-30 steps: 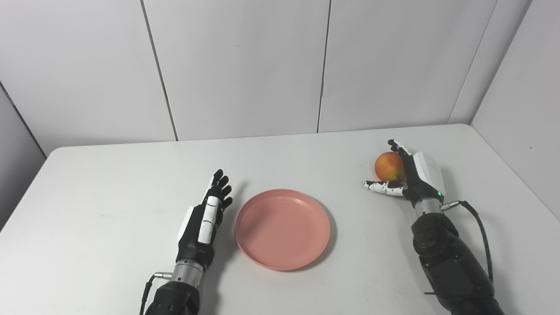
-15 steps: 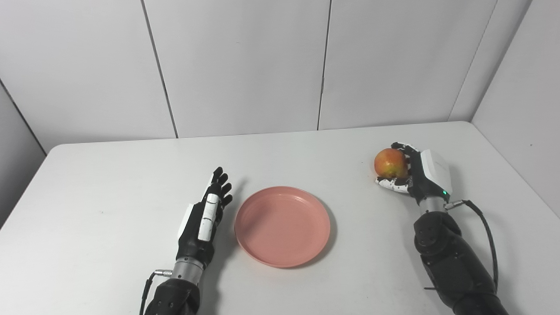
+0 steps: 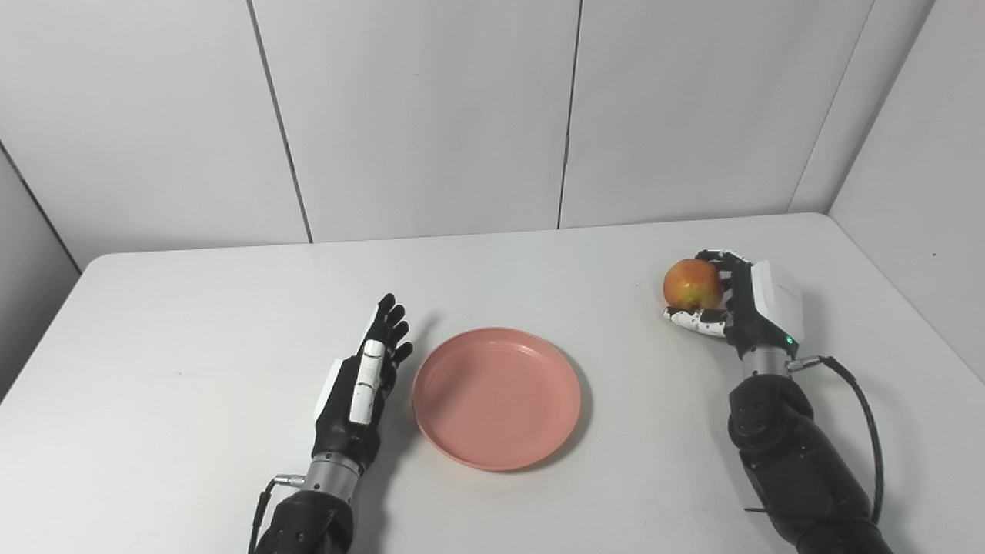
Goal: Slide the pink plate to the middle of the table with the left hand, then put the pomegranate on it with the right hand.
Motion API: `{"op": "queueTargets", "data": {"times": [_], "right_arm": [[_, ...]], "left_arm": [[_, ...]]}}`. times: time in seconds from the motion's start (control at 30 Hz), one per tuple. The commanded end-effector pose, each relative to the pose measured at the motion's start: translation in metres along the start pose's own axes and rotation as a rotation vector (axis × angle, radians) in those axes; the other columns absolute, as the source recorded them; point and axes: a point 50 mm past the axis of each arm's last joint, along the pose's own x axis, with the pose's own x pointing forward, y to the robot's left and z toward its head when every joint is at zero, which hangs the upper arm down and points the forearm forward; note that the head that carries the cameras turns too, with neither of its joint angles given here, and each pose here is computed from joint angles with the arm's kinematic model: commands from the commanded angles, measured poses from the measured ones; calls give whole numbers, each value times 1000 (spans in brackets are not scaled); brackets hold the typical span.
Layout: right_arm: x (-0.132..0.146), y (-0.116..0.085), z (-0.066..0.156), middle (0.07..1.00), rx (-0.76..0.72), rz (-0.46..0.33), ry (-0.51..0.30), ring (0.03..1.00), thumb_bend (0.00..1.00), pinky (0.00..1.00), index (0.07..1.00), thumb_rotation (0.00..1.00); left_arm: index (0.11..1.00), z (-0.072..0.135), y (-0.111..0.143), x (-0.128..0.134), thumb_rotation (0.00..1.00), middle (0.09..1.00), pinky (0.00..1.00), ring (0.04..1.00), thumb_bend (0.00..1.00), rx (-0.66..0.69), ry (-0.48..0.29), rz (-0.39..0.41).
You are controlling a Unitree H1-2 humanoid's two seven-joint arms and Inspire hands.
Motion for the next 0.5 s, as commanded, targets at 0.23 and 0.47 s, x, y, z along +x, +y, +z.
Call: {"op": "queueTargets", "data": {"times": [0.23, 0.47], "right_arm": [[15, -20, 25, 491, 29, -116, -144, 413, 538, 310, 593, 0], [14, -23, 34, 434, 80, -157, -224, 260, 516, 188, 501, 0]], "left_arm": [[1000, 18, -4, 11, 1000, 1000, 970, 996, 605, 8, -63, -8], [994, 17, -6, 12, 1000, 1000, 949, 974, 632, 42, -53, 23]]}}
